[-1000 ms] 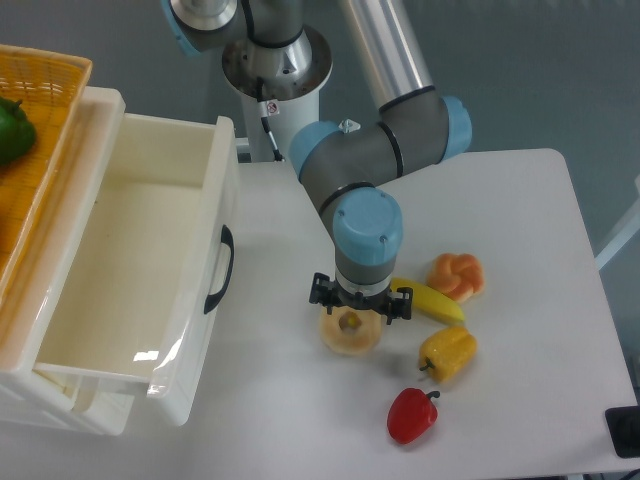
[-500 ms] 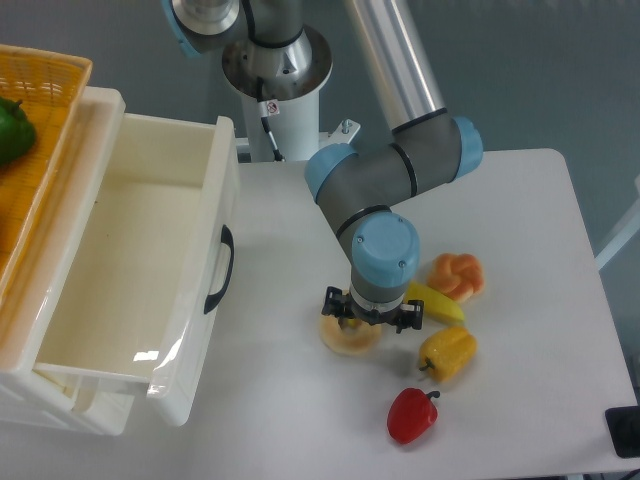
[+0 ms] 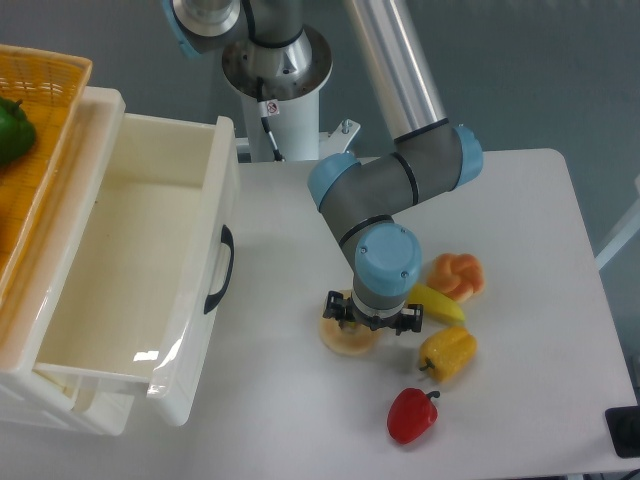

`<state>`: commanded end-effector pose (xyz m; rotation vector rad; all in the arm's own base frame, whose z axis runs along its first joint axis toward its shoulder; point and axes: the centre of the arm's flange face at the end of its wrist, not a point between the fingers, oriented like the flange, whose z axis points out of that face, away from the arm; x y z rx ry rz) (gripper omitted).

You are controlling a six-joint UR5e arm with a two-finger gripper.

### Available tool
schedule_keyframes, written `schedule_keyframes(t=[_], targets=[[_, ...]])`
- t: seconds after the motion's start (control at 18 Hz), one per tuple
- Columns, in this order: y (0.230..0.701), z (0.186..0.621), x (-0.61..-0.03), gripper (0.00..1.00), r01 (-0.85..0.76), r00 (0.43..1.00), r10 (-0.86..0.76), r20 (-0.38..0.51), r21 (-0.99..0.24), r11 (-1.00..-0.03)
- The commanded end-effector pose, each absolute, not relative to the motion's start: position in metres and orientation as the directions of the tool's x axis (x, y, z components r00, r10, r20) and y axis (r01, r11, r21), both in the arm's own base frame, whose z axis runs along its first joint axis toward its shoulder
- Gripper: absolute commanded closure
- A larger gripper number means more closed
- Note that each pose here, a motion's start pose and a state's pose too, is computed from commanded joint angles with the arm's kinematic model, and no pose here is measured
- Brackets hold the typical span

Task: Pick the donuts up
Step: 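Close the gripper fingers on the donut ring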

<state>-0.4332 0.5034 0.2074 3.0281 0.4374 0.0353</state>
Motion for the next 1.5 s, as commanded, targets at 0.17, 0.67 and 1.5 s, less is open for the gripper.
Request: schedule_keyframes(t=[0.17,0.67,1.5], targets=[[0.503,0.203,-0.434,0.0,0.284,0.958,0.286,0.009,0.093,-0.954],[0.501,0.197,-0.435,0.0,0.28,0.96,0.281,-0.004,0.113,-0.953],[0.502,0.192,-0.433,0.36,0.276,0.96,0.278,0.003,0.12,-0.954]])
